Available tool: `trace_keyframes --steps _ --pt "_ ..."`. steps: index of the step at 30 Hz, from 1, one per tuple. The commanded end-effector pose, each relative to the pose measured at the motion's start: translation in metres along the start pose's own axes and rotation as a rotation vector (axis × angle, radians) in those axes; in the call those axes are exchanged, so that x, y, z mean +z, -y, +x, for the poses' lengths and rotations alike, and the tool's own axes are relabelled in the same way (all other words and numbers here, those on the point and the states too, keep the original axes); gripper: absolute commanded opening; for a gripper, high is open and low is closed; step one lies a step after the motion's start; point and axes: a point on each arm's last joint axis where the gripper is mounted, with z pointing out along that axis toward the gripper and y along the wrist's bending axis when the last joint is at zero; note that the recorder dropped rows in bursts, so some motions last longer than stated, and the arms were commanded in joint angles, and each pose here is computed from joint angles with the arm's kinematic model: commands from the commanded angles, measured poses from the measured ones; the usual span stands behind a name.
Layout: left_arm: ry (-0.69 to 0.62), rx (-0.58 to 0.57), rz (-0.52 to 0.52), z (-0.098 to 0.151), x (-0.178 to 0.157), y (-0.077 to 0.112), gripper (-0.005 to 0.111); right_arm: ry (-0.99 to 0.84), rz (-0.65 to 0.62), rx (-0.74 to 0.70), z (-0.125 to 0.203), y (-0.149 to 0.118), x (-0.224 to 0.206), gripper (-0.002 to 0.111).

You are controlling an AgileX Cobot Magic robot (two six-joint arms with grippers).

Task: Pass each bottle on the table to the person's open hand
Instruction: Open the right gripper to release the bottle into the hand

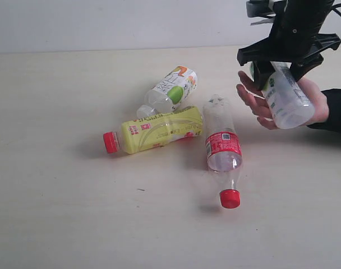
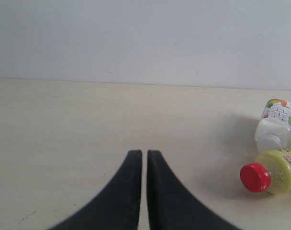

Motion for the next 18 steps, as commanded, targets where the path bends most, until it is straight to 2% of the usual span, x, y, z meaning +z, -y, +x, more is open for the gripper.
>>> trace_keyframes --steps 1,5,13,15,18 --pt "0.004 0.005 -0.003 0.0006 -0.0002 -0.0002 0.007 -0.03 0.014 -0.003 -0.0007 0.0028 0.0035 0.0" --pt "0.004 0.005 -0.003 0.0006 -0.0002 -0.0002 0.007 -0.023 0.02 -0.006 -0.0014 0.0034 0.0035 0.002" --pt "0.004 0.005 -0.003 0.0006 -0.0002 -0.0002 0.007 -0.022 0.021 0.022 -0.0014 0.0034 0.0035 0.059" --pt "0.004 0.005 -0.003 0.0006 -0.0002 -0.0002 0.007 -0.019 0.023 0.024 -0.0016 0.0036 0.0035 0.07" --pt "0.004 0.005 -0.003 0.0006 -0.0002 -0.0002 0.007 -0.014 0.028 0.021 -0.0021 0.0041 0.0035 0.08"
